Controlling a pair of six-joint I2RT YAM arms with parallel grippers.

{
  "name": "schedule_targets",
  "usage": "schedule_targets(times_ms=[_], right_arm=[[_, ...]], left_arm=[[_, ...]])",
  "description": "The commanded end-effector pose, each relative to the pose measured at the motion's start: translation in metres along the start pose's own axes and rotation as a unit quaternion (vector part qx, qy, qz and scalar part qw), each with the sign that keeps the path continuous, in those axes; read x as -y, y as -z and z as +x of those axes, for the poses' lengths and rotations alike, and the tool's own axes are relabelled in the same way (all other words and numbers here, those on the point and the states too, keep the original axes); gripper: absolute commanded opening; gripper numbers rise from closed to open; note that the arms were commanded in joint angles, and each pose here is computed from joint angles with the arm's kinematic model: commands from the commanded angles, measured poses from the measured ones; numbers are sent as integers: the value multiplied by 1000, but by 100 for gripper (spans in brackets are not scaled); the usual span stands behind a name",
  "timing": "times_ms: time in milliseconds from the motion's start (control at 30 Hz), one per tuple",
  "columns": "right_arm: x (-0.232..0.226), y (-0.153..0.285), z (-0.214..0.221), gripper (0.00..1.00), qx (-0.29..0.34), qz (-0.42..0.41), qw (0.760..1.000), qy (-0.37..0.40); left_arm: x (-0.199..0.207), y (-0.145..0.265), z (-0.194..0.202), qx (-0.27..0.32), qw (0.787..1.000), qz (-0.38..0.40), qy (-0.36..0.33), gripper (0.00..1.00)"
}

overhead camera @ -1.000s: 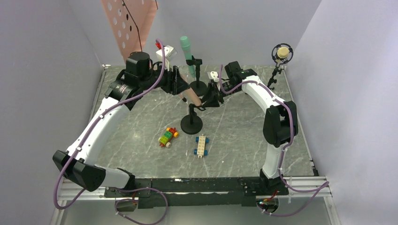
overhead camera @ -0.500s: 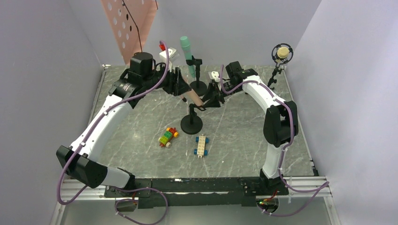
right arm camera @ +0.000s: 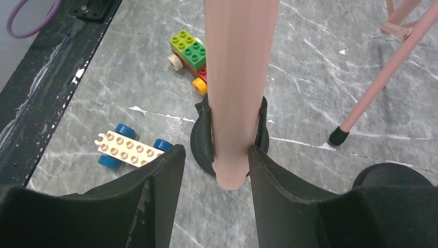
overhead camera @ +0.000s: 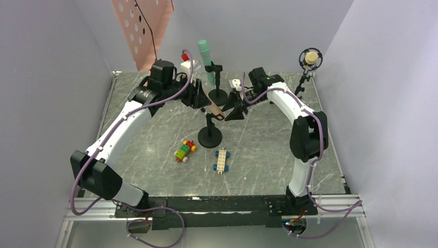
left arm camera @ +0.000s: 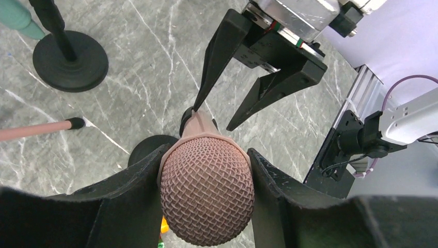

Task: Attach the microphones to the stand

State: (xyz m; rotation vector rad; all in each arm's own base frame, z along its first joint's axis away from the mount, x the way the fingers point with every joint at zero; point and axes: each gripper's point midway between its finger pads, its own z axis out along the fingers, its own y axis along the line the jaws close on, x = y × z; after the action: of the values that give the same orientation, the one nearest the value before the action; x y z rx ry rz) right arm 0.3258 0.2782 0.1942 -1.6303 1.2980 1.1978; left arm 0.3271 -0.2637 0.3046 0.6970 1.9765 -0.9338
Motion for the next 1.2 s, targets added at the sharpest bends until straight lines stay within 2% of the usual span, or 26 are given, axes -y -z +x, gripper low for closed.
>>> schedule_targets(times_ms=[0, 567, 1167], right_arm=[[-4, 0, -10, 54, -5, -1, 1000, 21], [3, 32, -15, 58, 7, 37, 999, 16], [-2, 34, -13, 58, 21, 31, 999, 9]], left_arm=[[-10, 1, 1, 1, 1000, -4, -8, 2], [-22, -25, 18, -29, 999, 15, 13, 2], [-39, -42, 36, -61, 998, 3, 34, 2]])
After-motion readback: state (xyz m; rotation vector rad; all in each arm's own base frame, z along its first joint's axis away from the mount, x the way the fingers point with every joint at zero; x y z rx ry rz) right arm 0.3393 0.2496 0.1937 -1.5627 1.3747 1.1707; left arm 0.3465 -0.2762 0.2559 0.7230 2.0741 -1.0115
